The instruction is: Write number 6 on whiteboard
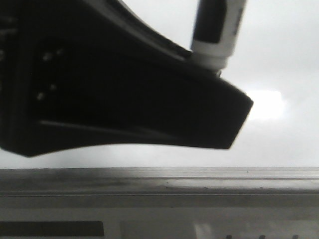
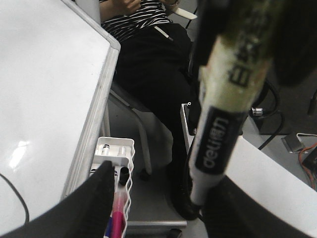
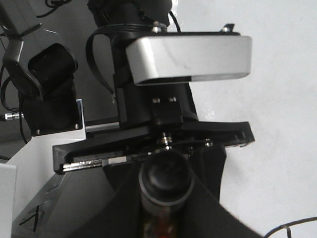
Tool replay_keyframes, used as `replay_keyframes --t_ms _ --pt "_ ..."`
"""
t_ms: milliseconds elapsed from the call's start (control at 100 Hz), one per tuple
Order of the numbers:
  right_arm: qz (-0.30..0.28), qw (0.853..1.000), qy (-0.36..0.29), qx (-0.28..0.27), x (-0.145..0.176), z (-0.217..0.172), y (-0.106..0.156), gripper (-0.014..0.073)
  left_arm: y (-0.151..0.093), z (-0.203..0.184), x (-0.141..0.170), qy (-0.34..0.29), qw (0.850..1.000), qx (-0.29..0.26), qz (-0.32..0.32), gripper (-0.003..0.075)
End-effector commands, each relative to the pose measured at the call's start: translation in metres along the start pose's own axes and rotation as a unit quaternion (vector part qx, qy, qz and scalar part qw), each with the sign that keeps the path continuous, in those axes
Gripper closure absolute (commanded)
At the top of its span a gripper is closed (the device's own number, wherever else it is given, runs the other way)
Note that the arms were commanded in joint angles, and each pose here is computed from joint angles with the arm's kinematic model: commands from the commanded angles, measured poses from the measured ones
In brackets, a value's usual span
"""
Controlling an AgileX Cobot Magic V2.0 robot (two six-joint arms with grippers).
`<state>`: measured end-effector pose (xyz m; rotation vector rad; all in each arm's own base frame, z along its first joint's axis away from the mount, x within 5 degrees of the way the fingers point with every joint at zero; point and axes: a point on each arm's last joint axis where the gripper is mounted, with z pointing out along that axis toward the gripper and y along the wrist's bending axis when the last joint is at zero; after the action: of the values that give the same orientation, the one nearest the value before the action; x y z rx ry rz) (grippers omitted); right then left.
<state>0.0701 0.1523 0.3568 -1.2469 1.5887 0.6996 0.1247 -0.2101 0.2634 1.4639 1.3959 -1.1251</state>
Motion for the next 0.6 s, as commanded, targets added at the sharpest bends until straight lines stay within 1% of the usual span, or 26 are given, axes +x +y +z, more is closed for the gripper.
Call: replay_keyframes --t_ms 0,100,230,280,430,590 --pt "0.005 0.999 -0.051 0.010 -0.0170 -0.0031 -0.0020 0.0666 -0.0003 -0.0030 -0.0222 -0.059 0.998 0.002 0.012 0.0365" --pt "0.006 0.999 -0.048 0.010 -0.0167 -0.0001 -0.0024 0.0666 -0.0002 -0.0030 -0.0224 -0.060 0.998 0.001 0.012 0.0378" --pt "0.011 0.999 -0.049 0.008 -0.0169 -0.0001 -0.0021 0.0666 -0.0001 -0.0030 -0.0225 -0.061 0.998 0.001 0.012 0.0428" --pt "0.011 0.999 -0.049 0.008 -0.0169 -0.0001 -0.0021 0.0666 -0.0001 -0.0030 -0.0225 -0.061 0.998 0.001 0.012 0.0437" --pt "0.011 0.999 -0.049 0.008 -0.0169 -0.0001 -0.0021 0.0666 -0.0002 -0.0031 -0.0230 -0.063 0.998 0.002 0.011 0.0436" --pt "0.012 0.999 -0.049 0.007 -0.0169 -0.0001 -0.0020 0.0666 -0.0007 -0.0039 -0.0284 -0.093 0.996 0.005 -0.007 0.0437"
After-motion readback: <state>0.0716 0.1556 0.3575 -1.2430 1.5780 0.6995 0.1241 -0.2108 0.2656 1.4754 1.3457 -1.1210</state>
